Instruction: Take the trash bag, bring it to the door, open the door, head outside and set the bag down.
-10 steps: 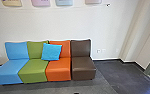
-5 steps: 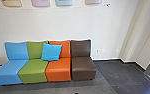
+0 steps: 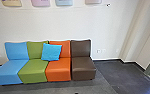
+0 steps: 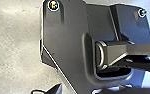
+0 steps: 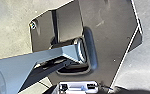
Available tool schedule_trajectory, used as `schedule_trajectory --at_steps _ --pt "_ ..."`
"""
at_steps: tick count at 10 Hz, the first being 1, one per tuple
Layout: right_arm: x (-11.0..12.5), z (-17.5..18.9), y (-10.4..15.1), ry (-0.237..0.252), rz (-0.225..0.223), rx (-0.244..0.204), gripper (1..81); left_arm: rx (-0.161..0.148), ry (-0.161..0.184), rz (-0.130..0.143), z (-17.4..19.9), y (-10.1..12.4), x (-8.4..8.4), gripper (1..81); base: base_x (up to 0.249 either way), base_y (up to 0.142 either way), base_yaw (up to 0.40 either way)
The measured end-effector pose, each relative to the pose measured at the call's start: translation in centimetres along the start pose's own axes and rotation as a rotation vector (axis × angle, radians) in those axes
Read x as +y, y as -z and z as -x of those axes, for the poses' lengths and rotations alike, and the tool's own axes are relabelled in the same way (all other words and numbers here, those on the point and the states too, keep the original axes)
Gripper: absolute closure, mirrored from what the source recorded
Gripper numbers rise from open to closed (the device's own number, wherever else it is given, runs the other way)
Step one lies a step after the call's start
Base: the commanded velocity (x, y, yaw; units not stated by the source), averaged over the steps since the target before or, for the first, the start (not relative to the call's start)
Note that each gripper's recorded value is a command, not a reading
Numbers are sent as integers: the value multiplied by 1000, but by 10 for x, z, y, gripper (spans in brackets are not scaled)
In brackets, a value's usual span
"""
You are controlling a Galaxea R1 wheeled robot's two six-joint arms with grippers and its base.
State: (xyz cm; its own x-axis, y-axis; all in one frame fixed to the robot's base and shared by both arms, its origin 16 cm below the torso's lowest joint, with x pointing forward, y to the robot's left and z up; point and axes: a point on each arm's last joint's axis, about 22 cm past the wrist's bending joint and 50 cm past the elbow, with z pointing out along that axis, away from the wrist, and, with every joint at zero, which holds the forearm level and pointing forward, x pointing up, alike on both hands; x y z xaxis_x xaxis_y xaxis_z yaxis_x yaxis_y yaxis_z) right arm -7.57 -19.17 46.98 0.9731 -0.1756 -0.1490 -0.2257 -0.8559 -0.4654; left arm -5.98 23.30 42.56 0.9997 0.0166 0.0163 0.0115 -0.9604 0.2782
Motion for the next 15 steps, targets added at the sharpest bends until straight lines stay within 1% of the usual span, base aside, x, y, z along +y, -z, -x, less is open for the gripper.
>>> schedule_trajectory --at_steps 2,3,4,5,6,7,8,9,10,11,12,13,14,15 --pt "3 -5 14 -5 -19 0 10 5 3 20 -3 8 -8 10 0 0 0" --pt "2 -9 24 -8 -33 0 10 8 6 43 -9 13 -8 10 0 0 0" --pt "-3 -10 31 -20 -53 -4 10 4 17 66 -15 18 -7 10 0 0 0" --pt "-6 -9 40 -37 -69 -22 10 -3 35 77 -23 24 -12 10 0 0 0" --pt "4 -14 54 -54 -61 -32 10 -8 55 71 -34 31 -26 10 0 0 0" --pt "24 -26 69 -67 -33 -30 10 -11 71 60 -46 36 -40 10 0 0 0" --pt "41 -48 86 -71 -11 -8 10 -6 82 58 -66 35 -45 10 0 0 0" --pt "46 -71 97 -71 -11 14 10 4 90 69 -90 32 -41 10 0 0 0" --pt "43 -85 102 -70 -20 27 10 11 97 76 -113 30 -40 10 0 0 0" --pt "29 -114 116 -72 -57 55 10 22 104 77 -138 31 -45 10 0 0 0" --pt "28 -136 128 -68 -64 80 10 39 106 69 -165 34 -55 10 0 0 0" --pt "34 -161 144 -67 -59 111 10 59 111 72 -194 36 -59 10 0 0 0" --pt "33 -178 151 -66 -63 130 10 75 112 85 -222 36 -55 10 0 0 0" --pt "23 -198 156 -72 -83 148 10 85 107 101 -250 37 -50 10 0 0 0"
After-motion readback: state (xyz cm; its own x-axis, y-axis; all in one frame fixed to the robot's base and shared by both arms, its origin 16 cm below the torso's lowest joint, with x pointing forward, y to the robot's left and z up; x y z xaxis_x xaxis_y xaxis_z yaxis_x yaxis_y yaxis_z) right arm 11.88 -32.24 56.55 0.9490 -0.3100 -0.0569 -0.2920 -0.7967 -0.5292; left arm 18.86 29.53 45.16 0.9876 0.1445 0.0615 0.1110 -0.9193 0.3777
